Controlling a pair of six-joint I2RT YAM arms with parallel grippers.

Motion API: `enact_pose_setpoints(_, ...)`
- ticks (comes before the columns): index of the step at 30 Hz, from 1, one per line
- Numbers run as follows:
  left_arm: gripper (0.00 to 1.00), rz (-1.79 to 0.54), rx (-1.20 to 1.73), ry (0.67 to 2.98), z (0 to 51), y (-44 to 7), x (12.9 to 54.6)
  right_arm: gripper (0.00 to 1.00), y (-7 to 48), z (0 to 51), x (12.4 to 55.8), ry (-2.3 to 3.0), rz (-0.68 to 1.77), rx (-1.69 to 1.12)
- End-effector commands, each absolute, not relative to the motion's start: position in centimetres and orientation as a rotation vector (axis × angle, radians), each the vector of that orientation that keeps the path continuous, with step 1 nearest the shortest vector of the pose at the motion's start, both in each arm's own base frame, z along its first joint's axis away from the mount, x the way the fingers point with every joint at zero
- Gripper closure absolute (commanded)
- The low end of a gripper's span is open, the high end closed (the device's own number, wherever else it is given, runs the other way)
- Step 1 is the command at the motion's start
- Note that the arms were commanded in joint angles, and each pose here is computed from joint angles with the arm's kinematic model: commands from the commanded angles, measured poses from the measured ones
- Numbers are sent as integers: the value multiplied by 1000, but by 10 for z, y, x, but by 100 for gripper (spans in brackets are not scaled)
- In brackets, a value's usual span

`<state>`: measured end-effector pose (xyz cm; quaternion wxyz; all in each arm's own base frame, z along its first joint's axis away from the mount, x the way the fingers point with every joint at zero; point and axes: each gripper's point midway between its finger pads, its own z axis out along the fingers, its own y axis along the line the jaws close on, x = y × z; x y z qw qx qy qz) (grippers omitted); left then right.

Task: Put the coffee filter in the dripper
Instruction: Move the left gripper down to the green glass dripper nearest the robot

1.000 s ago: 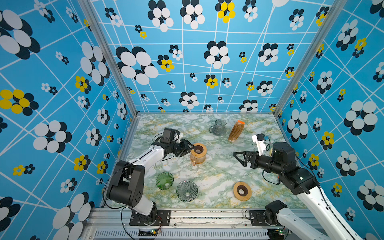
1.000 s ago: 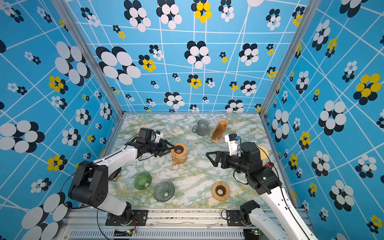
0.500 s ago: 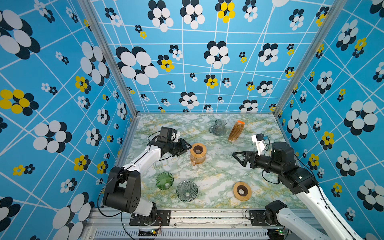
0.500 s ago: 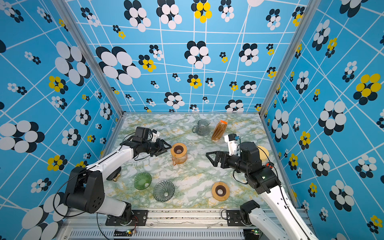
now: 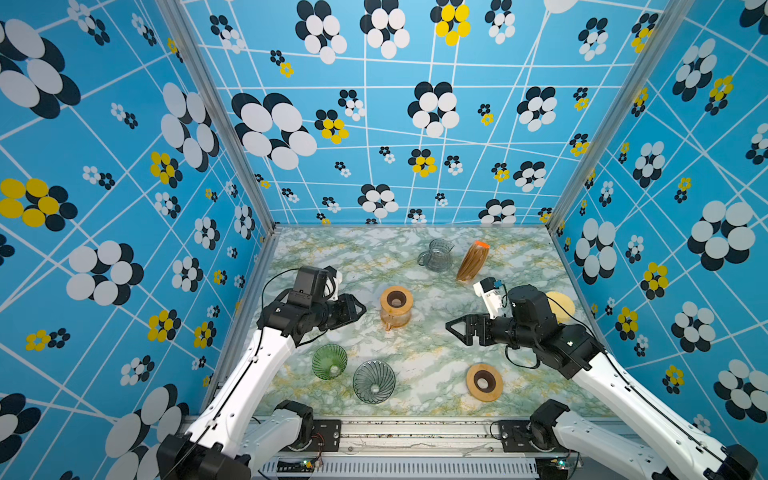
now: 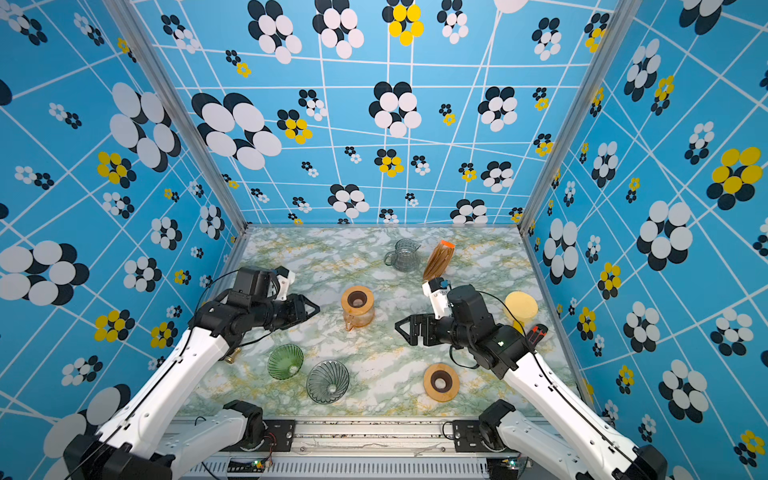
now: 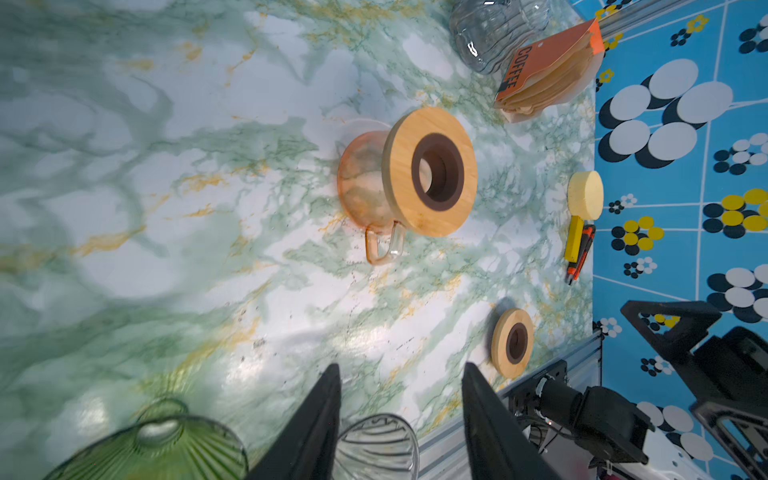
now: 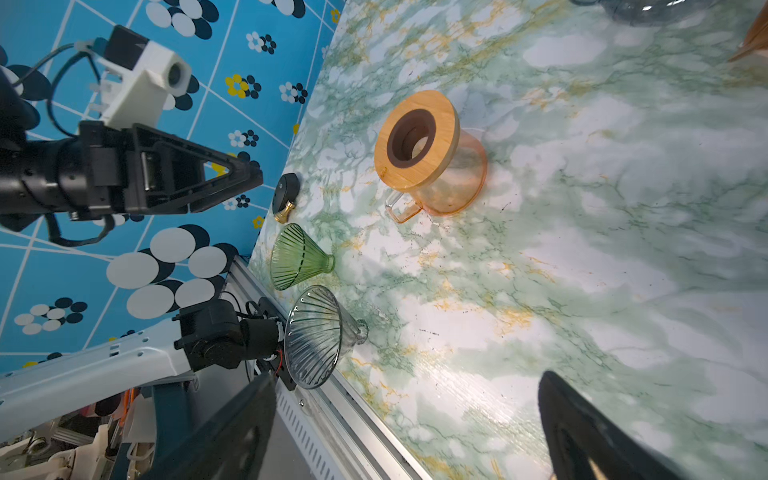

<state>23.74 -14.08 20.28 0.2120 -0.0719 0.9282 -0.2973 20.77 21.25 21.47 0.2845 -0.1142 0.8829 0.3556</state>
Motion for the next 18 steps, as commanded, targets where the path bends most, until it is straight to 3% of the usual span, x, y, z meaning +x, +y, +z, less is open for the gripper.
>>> enact_pose_setpoints(1, 51, -595, -315, 2736, 182, -115, 191, 1, 221, 217, 211, 2334, 957, -343)
enact_pose_setpoints(8, 50, -455, -347, 2837, 176, -108, 135, 1, 225, 217, 210, 2341, 963, -405)
enact_pose_setpoints(18, 49, -619, -355, 2886, 155, -133, 119, 1, 224, 221, 203, 2302, 964, -466)
